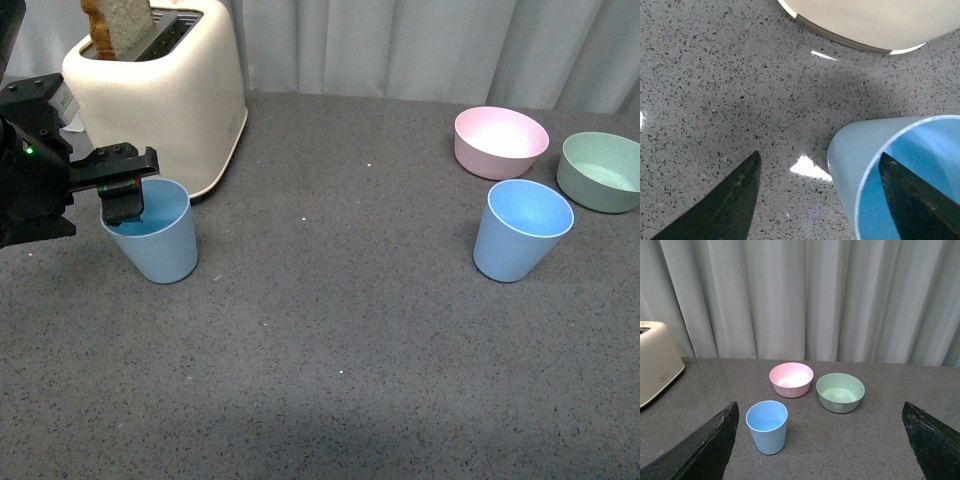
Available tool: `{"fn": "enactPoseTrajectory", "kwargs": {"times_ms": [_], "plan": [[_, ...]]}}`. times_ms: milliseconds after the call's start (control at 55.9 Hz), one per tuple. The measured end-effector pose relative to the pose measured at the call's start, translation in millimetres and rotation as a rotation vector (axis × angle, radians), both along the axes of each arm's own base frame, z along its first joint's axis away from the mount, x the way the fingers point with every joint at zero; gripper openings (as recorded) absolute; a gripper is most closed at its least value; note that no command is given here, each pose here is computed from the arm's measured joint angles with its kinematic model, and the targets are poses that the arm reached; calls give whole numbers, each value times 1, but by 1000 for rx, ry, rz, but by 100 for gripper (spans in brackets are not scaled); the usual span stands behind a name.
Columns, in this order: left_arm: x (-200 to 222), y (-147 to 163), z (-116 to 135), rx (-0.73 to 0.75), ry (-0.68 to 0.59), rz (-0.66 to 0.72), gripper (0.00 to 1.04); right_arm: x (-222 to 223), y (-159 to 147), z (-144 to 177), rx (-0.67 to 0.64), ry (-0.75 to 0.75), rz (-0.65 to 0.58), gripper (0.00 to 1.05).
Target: Stack blue cups with both arms
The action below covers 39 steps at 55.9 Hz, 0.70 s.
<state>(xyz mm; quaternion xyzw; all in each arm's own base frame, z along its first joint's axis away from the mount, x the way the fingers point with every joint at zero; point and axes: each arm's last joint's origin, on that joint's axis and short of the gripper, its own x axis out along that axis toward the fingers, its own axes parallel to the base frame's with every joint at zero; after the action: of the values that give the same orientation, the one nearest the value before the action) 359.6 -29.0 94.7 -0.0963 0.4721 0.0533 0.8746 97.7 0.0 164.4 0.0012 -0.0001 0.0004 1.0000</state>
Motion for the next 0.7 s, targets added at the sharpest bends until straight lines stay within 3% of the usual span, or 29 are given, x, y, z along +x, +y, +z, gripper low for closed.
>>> {"fn": "enactPoseTrajectory", "kwargs": {"times_ms": [72,179,340,519,698], "plan": [[1,-2,1,-7,2,-4,49,0,0,0,0,0,0,95],[0,-2,1,-18,8,8,35,0,0,0,0,0,0,95],[0,-5,1,-21,8,8,3,0,0,0,0,0,0,95],[0,-13,10,2,-20,-4,4,0,0,0,0,0,0,95],[5,-51,27,-2,-74,-99,4,0,0,0,0,0,0,95]]}}
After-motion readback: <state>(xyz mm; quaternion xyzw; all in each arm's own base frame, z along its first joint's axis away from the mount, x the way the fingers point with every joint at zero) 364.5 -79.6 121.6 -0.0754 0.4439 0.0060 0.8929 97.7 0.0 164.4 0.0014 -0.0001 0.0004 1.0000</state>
